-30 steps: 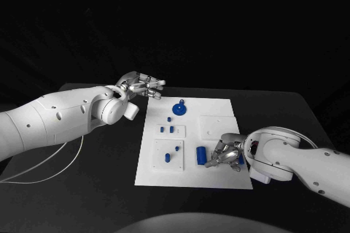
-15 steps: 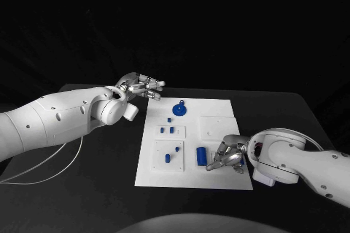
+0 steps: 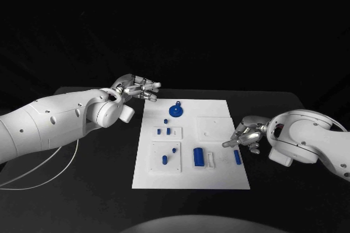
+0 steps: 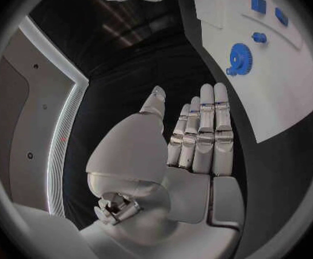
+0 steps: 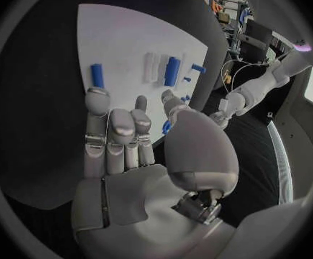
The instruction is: Assemble the parts on the task board
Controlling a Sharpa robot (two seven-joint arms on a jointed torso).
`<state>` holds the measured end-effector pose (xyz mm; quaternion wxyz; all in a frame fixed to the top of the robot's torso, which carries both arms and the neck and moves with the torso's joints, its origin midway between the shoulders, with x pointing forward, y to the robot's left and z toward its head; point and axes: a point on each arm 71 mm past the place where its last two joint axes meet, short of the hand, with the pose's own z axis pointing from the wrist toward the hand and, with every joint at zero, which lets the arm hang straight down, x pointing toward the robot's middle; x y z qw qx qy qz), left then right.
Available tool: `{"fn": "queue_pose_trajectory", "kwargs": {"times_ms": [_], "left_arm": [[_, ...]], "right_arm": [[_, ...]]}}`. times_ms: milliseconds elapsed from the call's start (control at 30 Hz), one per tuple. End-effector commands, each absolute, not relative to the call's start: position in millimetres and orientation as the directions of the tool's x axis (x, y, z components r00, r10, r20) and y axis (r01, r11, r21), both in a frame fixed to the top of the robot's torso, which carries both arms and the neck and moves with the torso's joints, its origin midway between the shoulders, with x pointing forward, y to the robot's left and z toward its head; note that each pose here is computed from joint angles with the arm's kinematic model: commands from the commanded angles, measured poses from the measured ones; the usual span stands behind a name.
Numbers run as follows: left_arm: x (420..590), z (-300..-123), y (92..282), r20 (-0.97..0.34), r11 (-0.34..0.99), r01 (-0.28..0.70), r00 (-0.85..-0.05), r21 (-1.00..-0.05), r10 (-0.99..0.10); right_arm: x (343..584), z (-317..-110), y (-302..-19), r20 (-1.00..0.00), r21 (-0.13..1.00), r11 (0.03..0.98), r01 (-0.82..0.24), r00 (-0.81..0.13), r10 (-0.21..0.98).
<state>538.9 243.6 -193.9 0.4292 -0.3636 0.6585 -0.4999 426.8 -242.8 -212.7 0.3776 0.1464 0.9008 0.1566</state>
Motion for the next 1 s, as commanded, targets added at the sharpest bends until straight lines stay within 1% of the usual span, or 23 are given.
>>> {"fn": "queue_pose_trajectory", "kwargs": {"times_ms": [33,200,400,633,1000], "left_arm": [[538.4,-192.8,241.9,-0.201,0.229,-0.032,-0.373,-0.973,-0.906],[538.4,-192.6,242.3,-0.202,0.229,-0.029,-0.371,-0.973,-0.906],[538.4,-192.6,241.8,-0.201,0.228,-0.029,-0.372,-0.973,-0.906],[538.4,-192.7,241.5,-0.201,0.228,-0.029,-0.374,-0.973,-0.906],[538.2,-192.9,242.1,-0.200,0.228,-0.031,-0.374,-0.973,-0.905]], "right_arm": [[429,-215,-255,-0.632,0.371,0.919,0.133,-0.689,0.355],[434,-216,-277,-0.664,0.296,0.944,0.144,-0.679,0.312],[435,-219,-291,-0.668,0.230,0.960,0.158,-0.691,0.274],[430,-232,-291,-0.653,0.194,0.967,0.163,-0.714,0.252],[421,-250,-278,-0.632,0.195,0.968,0.160,-0.734,0.249]]}}
